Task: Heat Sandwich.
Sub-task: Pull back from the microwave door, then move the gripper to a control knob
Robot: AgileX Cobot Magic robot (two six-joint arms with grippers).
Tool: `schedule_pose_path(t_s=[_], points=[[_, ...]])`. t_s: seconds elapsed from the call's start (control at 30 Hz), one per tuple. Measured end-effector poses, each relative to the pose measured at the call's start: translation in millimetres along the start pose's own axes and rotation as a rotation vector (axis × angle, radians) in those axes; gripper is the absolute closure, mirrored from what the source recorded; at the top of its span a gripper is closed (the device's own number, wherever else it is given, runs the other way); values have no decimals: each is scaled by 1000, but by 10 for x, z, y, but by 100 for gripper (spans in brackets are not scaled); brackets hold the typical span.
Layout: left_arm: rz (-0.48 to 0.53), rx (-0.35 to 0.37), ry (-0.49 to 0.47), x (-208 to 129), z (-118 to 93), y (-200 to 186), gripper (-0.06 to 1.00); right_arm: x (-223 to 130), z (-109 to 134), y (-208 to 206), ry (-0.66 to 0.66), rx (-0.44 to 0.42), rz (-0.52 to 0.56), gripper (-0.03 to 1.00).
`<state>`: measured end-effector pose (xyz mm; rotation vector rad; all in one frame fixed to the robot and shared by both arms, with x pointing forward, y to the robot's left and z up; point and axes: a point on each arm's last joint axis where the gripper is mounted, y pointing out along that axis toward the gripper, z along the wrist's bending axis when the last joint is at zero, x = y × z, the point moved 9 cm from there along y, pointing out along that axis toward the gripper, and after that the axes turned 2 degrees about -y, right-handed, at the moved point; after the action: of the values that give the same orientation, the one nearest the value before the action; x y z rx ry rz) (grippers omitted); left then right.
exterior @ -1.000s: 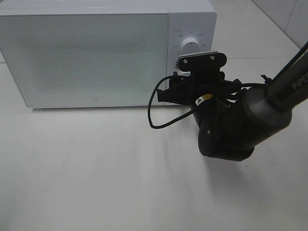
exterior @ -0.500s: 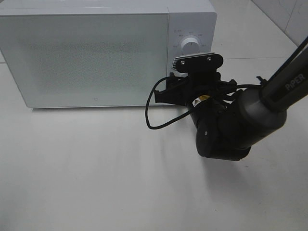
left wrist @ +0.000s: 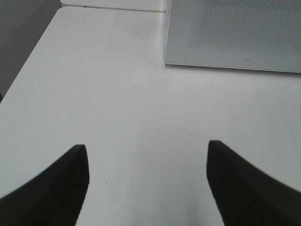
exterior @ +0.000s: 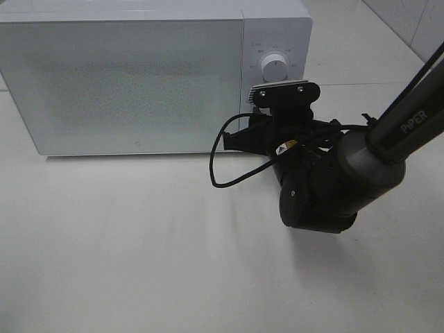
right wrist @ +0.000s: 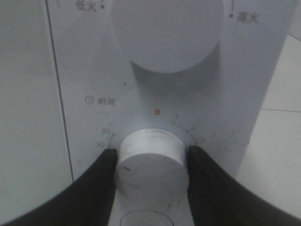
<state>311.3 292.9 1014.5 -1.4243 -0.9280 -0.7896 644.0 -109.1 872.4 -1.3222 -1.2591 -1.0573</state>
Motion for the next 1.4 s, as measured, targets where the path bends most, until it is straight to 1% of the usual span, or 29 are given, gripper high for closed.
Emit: schedule_pose_path(t_s=[0.13,0.43,0.53,0.57,0.6,0.67,0.7,0.73,0.77,0.8,0.83,0.87,0.9,0.93,0.97,1.0,1.03,1.07,1.1,1.13,1.17,1.2,1.23,1.27,1.3,1.37,1.4], points=[[0,0,0,0,0,0,27,0,0,0,8,0,0,53],[0,0,0,0,0,0,27,1,2,0,88,1,0,53],[0,0,0,0,0,0,27,5,3,0,178,2,-3,53],[0,0,0,0,0,0,27,9,2,0,277,2,-5,53],[0,0,0,0,0,0,27,9,2,0,277,2,-5,53],[0,0,0,0,0,0,27,9,4,0,407,3,-5,53],[0,0,0,0,0,0,27,10,7,0,533,5,-5,53],[0,0,0,0,0,0,27,11,9,0,609,6,-4,53],[0,0,0,0,0,0,27,11,9,0,609,6,-4,53],[0,0,0,0,0,0,27,12,10,0,686,8,-4,53],[0,0,0,0,0,0,27,8,11,0,768,8,-2,53],[0,0,0,0,0,0,27,8,17,0,921,11,0,53],[0,0,0,0,0,0,27,8,17,0,988,11,0,53],[0,0,0,0,0,0,27,8,17,0,988,11,0,53],[0,0,0,0,0,0,27,8,21,0,1071,13,2,53],[0,0,0,0,0,0,27,9,25,0,1235,15,4,53],[0,0,0,0,0,0,27,11,30,-1,1319,18,6,53],[0,0,0,0,0,0,27,13,35,-1,1389,21,7,53],[0,0,0,0,0,0,27,13,35,-1,1389,21,7,53],[0,0,0,0,0,0,27,16,43,-1,1481,26,10,53],[0,0,0,0,0,0,27,22,63,-3,1649,36,18,53],[0,0,0,0,0,0,27,25,72,-4,1742,41,23,53],[0,0,0,0,0,0,27,25,72,-4,1742,41,23,53],[0,0,0,0,0,0,27,34,79,-5,1832,46,27,54],[0,0,0,0,0,0,27,65,98,-4,1996,60,30,54],[0,0,0,0,0,0,27,87,103,-2,2112,69,28,58],[0,0,0,0,0,0,27,87,103,-2,2112,69,28,58]])
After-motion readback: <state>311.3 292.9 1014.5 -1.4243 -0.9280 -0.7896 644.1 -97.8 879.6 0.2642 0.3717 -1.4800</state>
